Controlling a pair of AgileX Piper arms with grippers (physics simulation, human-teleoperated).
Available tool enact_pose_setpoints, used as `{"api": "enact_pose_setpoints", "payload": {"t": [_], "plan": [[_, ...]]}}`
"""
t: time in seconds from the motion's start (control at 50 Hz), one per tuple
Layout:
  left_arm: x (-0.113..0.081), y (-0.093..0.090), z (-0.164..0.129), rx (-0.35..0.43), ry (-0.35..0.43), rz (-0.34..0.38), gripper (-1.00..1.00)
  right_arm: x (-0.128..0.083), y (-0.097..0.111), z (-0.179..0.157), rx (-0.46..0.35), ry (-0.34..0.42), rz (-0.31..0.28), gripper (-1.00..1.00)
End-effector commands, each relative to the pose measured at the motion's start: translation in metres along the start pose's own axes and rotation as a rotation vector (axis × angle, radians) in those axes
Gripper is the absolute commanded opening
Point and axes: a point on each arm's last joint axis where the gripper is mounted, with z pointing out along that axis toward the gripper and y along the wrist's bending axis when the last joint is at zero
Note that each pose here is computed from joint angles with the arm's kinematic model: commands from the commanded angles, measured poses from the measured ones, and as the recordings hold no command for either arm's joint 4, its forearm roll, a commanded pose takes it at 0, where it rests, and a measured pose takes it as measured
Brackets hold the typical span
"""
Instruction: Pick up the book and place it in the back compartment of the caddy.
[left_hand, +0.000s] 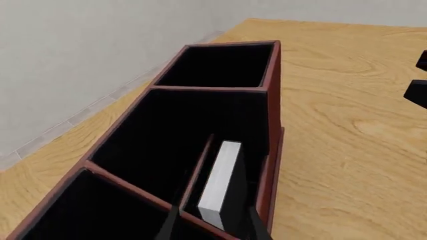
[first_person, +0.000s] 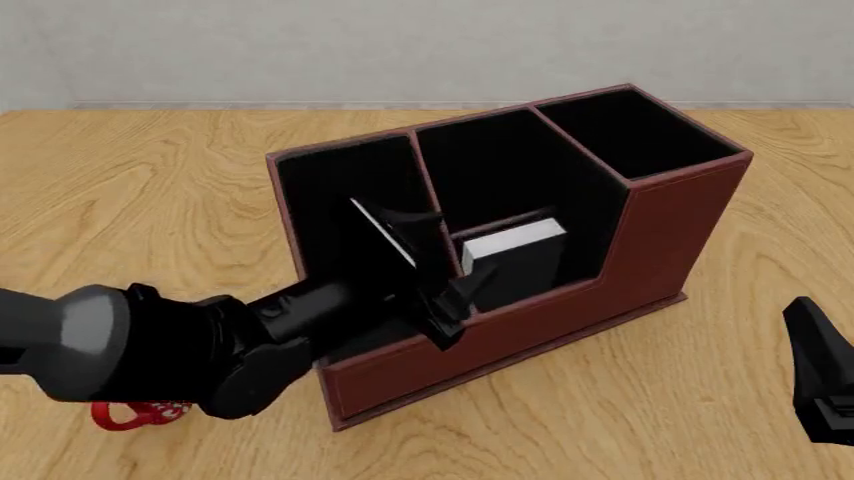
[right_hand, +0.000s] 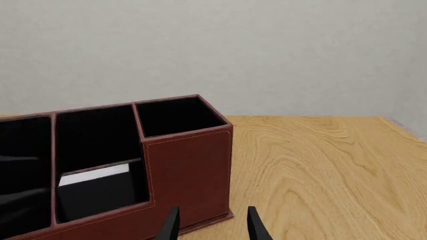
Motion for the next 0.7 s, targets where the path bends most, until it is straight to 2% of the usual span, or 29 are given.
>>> {"api": "enact_pose_setpoints", "payload": {"t": [0.02, 0.5, 0.56, 0.7], "plan": [[0.000, 0.003, -0.018, -0.014, -0.017, 0.004, 1.00, 0.000, 0.000, 0.000, 0.000, 0.000, 0.000, 1.00], [-0.001, 0.010, -0.055, -0.043, -0.042, 0.010, 1.00, 0.000, 0.000, 0.000, 0.000, 0.000, 0.000, 1.00], [0.001, 0.008, -0.058, -0.039, -0.037, 0.034, 1.00, 0.000, 0.000, 0.000, 0.000, 0.000, 0.000, 1.00], [-0.001, 0.012, -0.072, -0.056, -0.043, 0.016, 1.00, 0.000, 0.000, 0.000, 0.000, 0.000, 0.000, 1.00]]}}
